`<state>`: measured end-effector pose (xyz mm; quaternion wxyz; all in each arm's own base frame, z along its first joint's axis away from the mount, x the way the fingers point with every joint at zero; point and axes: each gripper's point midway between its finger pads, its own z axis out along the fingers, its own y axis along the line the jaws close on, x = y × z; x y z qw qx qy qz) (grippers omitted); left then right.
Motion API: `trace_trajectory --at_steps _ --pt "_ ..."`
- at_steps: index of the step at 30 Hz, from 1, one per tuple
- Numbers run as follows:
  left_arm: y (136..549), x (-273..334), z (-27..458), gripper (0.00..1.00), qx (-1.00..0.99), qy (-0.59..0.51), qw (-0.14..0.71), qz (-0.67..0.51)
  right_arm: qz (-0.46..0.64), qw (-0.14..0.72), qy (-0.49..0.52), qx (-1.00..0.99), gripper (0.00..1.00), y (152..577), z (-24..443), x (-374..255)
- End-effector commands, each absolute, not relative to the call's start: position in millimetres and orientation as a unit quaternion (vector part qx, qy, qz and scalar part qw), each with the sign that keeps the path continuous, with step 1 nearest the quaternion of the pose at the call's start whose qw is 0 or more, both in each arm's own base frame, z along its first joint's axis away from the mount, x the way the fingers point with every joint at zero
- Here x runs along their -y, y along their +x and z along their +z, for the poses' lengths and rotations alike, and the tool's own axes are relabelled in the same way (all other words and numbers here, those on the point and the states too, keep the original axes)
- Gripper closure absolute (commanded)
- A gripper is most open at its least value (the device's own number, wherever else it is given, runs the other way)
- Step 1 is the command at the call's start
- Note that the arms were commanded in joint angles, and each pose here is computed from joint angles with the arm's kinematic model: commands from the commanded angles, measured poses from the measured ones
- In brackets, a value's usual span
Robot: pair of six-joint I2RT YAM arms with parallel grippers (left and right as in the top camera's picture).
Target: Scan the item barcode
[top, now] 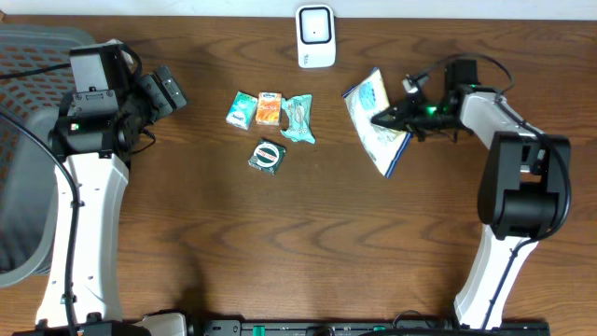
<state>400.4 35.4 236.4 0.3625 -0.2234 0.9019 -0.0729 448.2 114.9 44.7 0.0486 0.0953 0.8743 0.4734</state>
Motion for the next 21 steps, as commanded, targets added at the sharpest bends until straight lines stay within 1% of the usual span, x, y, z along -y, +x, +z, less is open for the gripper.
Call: trace_trajectory --at_steps 1,5,7,9,10,12,13,14,15,16,17,18,19,21 --pt "400.4 -38.4 236.3 0.02 -0.901 -0.227 0.363 -0.067 0.377 0.089 0.143 -0.911 0.76 463.4 34.4 -60.5" --pt "400.5 -38.4 236.3 0.02 -0.901 -0.227 0.363 -0.067 0.312 0.122 0.168 -0.927 0.57 471.1 52.8 -20.1" --pt "400.4 -38.4 236.3 0.02 -0.901 -0.227 0.363 -0.067 0.282 0.141 0.165 -0.935 0.50 474.0 67.1 -6.5" --pt "400.5 -38.4 236.3 0.02 -0.901 -0.227 0.363 -0.067 0.260 0.163 0.156 -0.939 0.41 478.1 81.3 0.4" --pt "400.5 -38.4 236.3 0.02 -0.901 -0.227 0.363 -0.067 0.259 0.170 0.153 -0.939 0.37 479.2 86.2 -0.1" --pt "400.5 -38.4 236.3 0.02 -0.901 -0.227 0.363 -0.067 0.258 0.185 0.137 -0.938 0.35 480.9 98.3 -4.3" --pt "400.5 -38.4 236.3 0.02 -0.901 -0.227 0.363 -0.067 0.257 0.190 0.127 -0.939 0.37 481.3 101.7 -7.0" --pt "400.5 -38.4 236.3 0.02 -0.901 -0.227 0.363 -0.067 0.257 0.195 0.117 -0.939 0.43 481.5 105.2 -10.9" --pt "400.5 -38.4 236.3 0.02 -0.901 -0.227 0.363 -0.067 0.255 0.197 0.112 -0.940 0.53 482.2 105.8 -13.3" --pt "400.5 -38.4 236.3 0.02 -0.901 -0.227 0.363 -0.067 0.254 0.199 0.107 -0.941 0.66 483.4 106.5 -17.0" --pt "400.4 -38.4 236.3 0.02 -0.901 -0.227 0.363 -0.067 0.247 0.202 0.102 -0.942 0.88 485.1 106.2 -20.0" --pt "400.5 -38.4 236.3 0.02 -0.901 -0.227 0.363 -0.067 0.240 0.205 0.098 -0.944 0.97 486.5 105.3 -23.2" --pt "400.4 -38.4 236.3 0.03 -0.901 -0.227 0.363 -0.067 0.231 0.207 0.093 -0.946 0.99 487.6 104.3 -26.3" --pt "400.5 -38.3 236.3 0.02 -0.901 -0.227 0.363 -0.067 0.214 0.211 0.082 -0.950 0.99 489.9 102.7 -34.4"
